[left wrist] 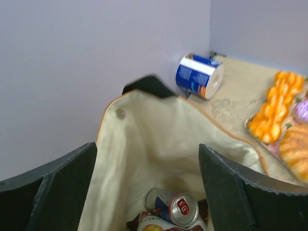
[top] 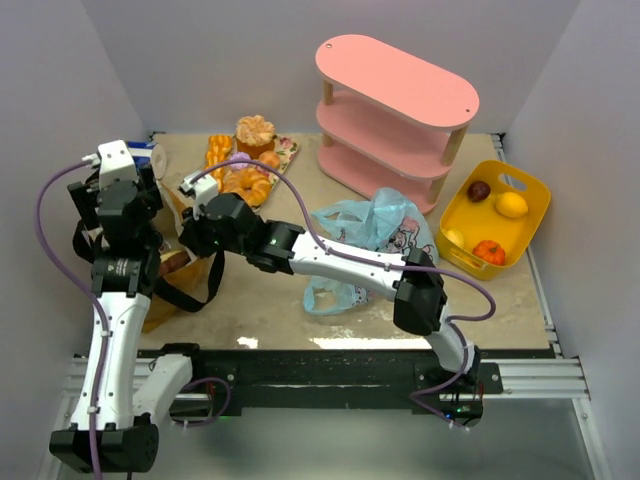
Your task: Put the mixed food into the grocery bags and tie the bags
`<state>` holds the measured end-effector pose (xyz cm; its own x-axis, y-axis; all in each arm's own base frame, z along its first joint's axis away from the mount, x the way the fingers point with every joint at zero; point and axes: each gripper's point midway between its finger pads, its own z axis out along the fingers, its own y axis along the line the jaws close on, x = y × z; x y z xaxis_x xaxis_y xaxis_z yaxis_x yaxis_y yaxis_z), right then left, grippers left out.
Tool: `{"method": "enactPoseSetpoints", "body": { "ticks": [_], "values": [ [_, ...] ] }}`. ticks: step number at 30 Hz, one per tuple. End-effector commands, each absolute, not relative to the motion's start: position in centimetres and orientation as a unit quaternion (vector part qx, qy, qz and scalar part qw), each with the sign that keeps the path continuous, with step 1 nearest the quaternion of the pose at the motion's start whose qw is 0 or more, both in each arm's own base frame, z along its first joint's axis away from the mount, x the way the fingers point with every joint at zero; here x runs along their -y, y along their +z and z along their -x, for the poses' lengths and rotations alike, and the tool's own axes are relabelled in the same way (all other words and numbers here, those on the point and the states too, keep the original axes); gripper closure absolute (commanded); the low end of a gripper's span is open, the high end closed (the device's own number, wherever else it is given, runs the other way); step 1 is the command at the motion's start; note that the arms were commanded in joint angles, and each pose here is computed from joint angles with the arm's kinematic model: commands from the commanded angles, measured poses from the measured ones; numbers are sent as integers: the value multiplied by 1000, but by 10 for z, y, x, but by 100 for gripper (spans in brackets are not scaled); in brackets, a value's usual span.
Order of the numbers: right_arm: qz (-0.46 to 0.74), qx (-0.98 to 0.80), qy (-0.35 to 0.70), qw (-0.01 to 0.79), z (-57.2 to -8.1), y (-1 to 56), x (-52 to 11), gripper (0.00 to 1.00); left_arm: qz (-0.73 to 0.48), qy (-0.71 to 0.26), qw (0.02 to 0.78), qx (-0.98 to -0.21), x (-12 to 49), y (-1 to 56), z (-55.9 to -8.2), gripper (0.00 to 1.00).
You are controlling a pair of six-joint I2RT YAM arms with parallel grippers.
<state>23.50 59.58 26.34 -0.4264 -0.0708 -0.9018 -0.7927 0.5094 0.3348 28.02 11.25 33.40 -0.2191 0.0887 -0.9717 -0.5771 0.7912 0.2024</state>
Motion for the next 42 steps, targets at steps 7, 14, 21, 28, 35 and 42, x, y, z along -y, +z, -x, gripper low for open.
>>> {"method": "enactPoseSetpoints", "body": {
  "ticks": [7,14,21,28,35,42],
  "values": [
    [273,-700,470,464,-242,318,-610,49,148,192,669,-702,-86,410,-265,5],
    [292,-674,501,458,-245,351,-601,13,102,141,685,-708,-64,415,-275,5],
    [282,-665,497,481,-265,378,-569,4,77,110,718,-683,-50,440,-270,5],
    [250,-695,449,503,-291,378,-522,1,14,48,748,-662,-18,468,-269,17],
    [224,-692,425,539,-299,406,-463,1,-42,-29,735,-677,38,467,-298,21],
    [143,-743,381,532,-338,366,-377,1,-136,-47,698,-702,144,442,-332,23]
  ]
}}
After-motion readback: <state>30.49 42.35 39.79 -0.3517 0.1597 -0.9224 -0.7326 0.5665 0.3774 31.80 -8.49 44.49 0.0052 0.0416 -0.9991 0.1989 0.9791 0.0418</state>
